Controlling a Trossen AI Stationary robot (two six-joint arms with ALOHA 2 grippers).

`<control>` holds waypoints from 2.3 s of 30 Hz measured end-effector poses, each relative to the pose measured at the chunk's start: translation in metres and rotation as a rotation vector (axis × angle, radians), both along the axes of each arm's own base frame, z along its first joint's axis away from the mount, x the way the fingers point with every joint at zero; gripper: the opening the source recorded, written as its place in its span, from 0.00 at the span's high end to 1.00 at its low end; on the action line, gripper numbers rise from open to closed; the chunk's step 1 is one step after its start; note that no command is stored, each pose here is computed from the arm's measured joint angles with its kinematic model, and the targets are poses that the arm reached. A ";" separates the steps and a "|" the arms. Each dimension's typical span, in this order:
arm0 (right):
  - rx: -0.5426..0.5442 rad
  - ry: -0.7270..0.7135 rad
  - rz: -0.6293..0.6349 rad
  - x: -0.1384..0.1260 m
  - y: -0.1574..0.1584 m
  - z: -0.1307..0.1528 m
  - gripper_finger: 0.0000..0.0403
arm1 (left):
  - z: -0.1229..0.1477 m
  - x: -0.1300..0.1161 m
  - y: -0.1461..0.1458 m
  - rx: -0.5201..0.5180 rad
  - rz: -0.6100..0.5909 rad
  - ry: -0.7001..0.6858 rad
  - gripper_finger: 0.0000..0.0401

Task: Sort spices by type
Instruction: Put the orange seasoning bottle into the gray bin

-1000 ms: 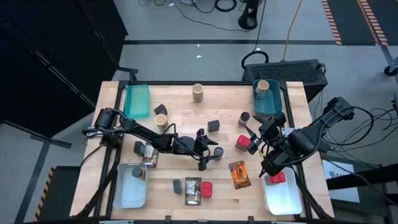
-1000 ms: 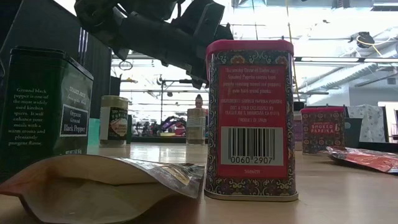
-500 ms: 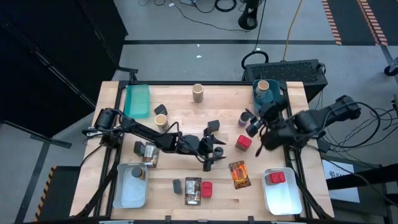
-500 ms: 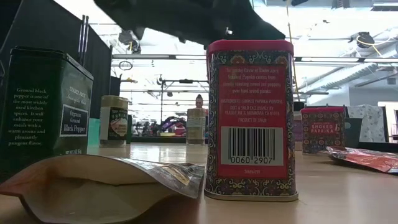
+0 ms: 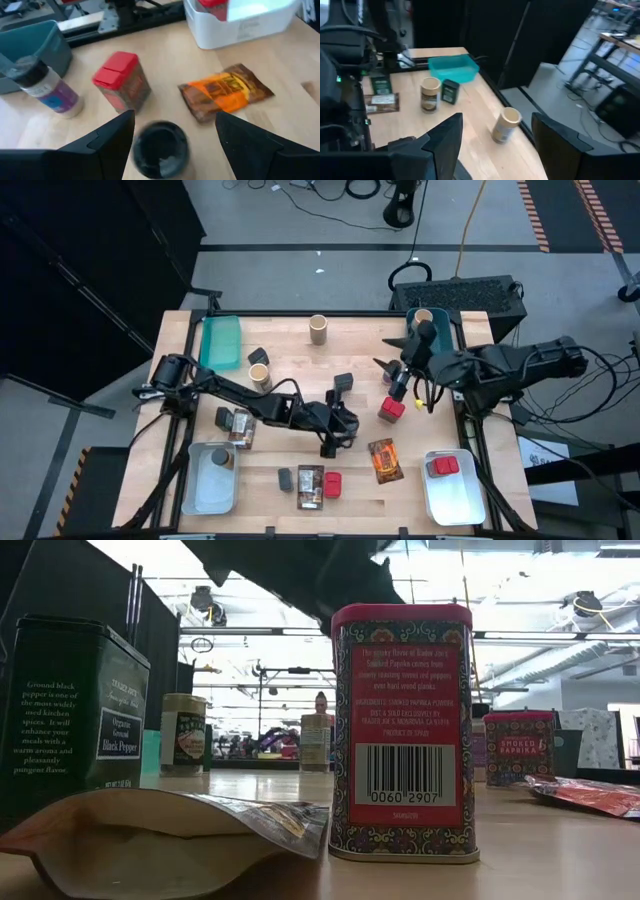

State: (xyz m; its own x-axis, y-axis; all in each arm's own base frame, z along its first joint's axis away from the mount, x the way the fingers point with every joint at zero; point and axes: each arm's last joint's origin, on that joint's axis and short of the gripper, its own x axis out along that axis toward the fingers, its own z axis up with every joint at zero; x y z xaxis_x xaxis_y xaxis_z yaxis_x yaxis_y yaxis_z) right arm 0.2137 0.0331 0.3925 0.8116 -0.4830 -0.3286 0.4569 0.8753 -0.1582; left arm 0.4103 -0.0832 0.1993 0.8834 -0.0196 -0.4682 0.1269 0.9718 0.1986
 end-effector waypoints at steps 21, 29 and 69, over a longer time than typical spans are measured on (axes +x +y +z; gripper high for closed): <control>0.093 -0.154 0.025 -0.037 -0.008 -0.039 0.46 | -0.009 0.005 0.016 -0.160 0.121 0.024 0.30; 0.094 -0.154 0.026 -0.037 -0.008 -0.040 0.46 | -0.030 0.010 0.015 -0.165 0.127 0.064 0.30; 0.116 -0.138 0.013 -0.026 -0.006 -0.046 0.46 | 0.094 -0.077 -0.031 -0.042 0.134 -0.013 0.47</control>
State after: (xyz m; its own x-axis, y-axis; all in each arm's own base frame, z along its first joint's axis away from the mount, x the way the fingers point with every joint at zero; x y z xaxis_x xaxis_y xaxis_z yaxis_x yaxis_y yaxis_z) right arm 0.1880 0.0276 0.3464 0.8590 -0.4371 -0.2665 0.4555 0.8902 0.0081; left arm 0.3334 -0.1138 0.2931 0.8852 0.0798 -0.4583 -0.0070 0.9874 0.1583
